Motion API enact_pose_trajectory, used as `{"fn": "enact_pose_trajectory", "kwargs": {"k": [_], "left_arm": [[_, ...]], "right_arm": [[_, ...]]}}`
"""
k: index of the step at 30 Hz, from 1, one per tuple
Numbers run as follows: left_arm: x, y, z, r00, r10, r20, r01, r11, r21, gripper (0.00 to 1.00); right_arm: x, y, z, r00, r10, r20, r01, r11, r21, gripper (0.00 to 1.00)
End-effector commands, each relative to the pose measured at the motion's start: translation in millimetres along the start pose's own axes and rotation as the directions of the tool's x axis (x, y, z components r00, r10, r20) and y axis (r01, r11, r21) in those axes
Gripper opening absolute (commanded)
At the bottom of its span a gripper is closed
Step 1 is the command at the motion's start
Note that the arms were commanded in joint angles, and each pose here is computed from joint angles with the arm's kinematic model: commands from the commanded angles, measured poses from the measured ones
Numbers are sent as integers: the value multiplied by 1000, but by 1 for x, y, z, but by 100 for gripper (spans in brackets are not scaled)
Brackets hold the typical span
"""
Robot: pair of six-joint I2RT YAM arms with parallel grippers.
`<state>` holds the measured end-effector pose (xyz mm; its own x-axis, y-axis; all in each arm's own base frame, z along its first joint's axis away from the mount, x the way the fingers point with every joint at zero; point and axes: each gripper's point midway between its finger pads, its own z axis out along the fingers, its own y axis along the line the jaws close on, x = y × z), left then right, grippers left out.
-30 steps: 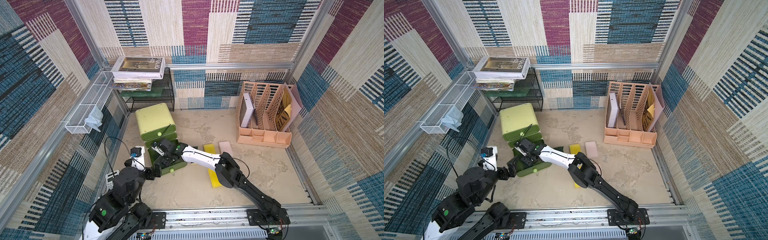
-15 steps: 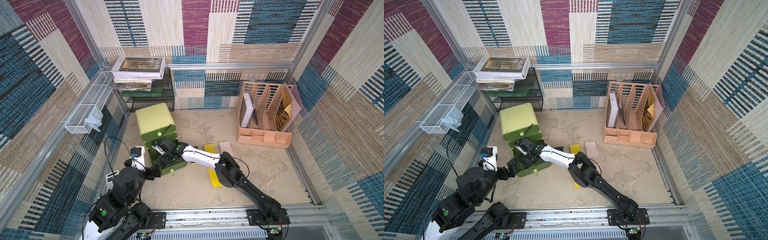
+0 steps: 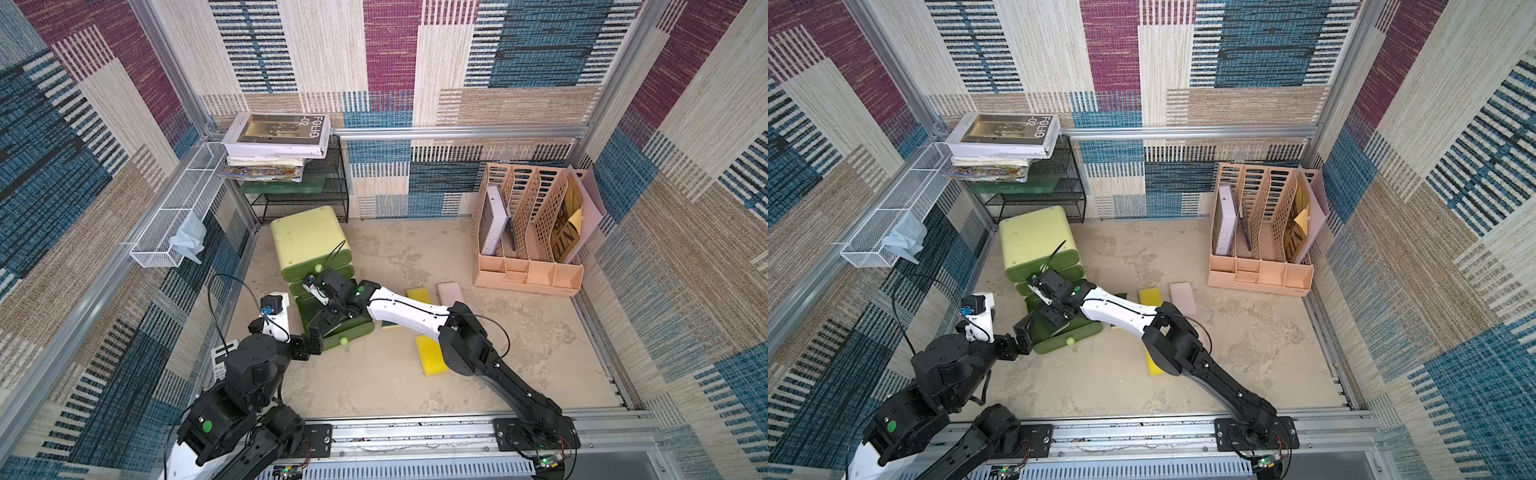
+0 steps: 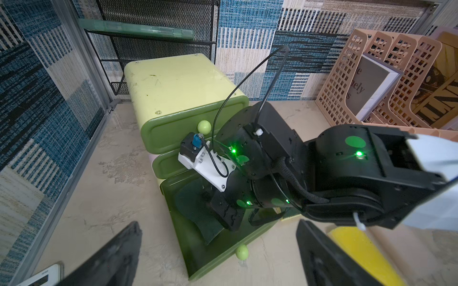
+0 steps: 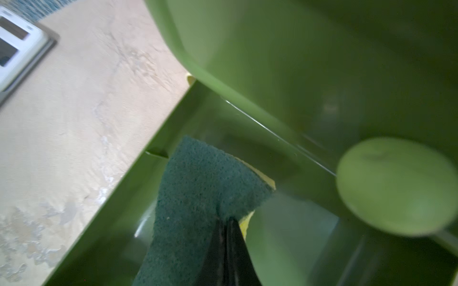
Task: Take the sponge out of the drawer
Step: Pick up the sponge from the drawer, then place the sponge at the center of the board.
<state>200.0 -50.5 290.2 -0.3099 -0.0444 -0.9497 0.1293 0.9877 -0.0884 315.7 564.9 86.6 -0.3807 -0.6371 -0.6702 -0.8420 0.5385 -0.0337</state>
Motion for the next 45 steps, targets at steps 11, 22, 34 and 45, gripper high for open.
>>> {"fn": "enact_pose_trajectory", "kwargs": {"k": [11,22,34,45], "left_arm": [[-5,0,0,1000,-10,24,10,1000,0,100],[-5,0,1,1000,-8,22,8,1000,-6,100],[-5,1,1,1000,-7,20,7,1000,-11,100],[-3,2,4,1000,-2,9,2,1000,-20,100]], "right_arm": [[-28,-10,-33,995,9,95,-14,999,47,0],[-41,-9,-66,988,9,153,-16,999,43,0],[-36,0,-111,978,27,207,-27,1000,-2,0],[2,-18,-161,961,113,253,-109,994,-31,0]]}}
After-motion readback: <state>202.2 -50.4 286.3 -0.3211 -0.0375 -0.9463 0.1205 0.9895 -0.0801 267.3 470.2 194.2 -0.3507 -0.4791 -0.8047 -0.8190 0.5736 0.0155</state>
